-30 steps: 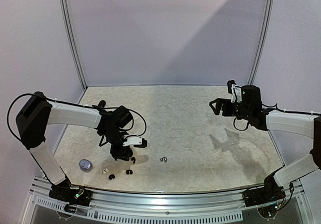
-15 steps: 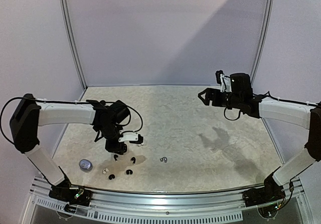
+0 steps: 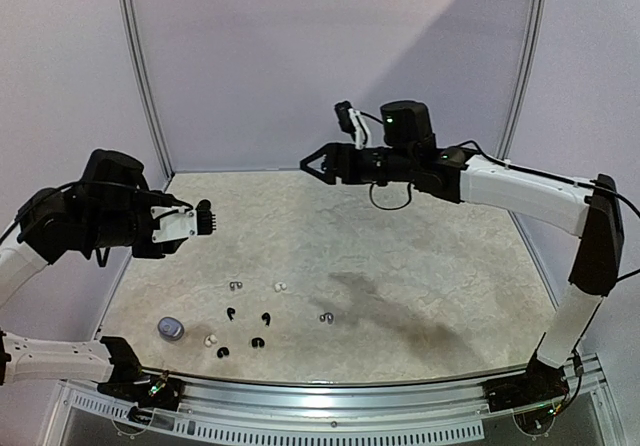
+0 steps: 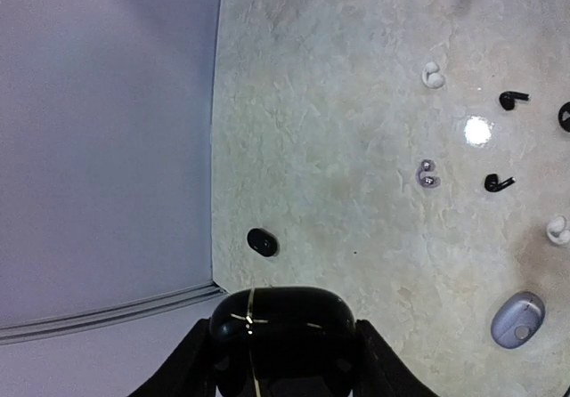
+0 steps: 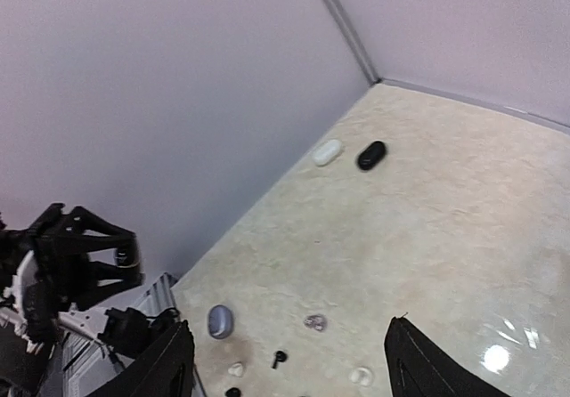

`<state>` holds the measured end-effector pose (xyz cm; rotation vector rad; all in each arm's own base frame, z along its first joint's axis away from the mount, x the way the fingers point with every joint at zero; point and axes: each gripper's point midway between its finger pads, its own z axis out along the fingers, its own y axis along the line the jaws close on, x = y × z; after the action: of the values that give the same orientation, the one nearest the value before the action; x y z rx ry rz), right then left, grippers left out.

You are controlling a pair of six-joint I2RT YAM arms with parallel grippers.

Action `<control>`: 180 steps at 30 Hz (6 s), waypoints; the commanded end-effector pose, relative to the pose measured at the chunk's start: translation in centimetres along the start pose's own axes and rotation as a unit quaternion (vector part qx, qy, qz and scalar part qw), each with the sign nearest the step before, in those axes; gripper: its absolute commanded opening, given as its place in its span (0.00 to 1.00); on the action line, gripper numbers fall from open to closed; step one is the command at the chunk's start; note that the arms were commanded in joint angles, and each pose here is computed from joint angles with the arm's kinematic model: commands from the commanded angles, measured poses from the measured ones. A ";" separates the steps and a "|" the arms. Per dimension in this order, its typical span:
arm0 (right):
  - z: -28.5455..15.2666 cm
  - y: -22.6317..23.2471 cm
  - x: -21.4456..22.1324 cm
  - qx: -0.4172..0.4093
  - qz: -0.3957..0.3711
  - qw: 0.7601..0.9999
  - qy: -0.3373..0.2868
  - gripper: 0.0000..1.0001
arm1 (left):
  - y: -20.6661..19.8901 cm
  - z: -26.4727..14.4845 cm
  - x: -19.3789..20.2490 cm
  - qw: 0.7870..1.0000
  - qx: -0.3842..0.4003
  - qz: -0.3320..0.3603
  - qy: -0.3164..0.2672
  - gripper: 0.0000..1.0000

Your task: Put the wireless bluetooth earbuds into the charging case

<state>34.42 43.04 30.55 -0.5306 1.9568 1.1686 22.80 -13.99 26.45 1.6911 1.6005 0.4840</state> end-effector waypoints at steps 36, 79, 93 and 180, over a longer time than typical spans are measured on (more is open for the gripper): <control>12.7 12.5 13.0 -0.237 0.035 0.960 0.146 0.30 | -1.2 5.8 -5.4 0.995 -0.045 -0.023 -0.089 0.05; 1.4 20.4 7.4 -0.421 -0.279 0.858 -0.090 0.00 | -2.4 -6.4 -9.7 0.780 0.127 -0.410 -0.456 0.72; 2.0 20.4 8.4 -0.425 -0.282 0.857 -0.066 0.00 | -1.4 -7.3 -10.9 0.786 0.130 -0.374 -0.475 0.49; 5.1 18.4 10.0 -0.354 -0.257 0.896 0.079 0.77 | -5.0 -3.9 -7.7 0.769 0.133 -0.455 -0.429 0.00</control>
<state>18.86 58.02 33.46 -1.3675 1.2814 1.4968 15.36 -21.11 25.80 0.8420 1.5828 -0.9481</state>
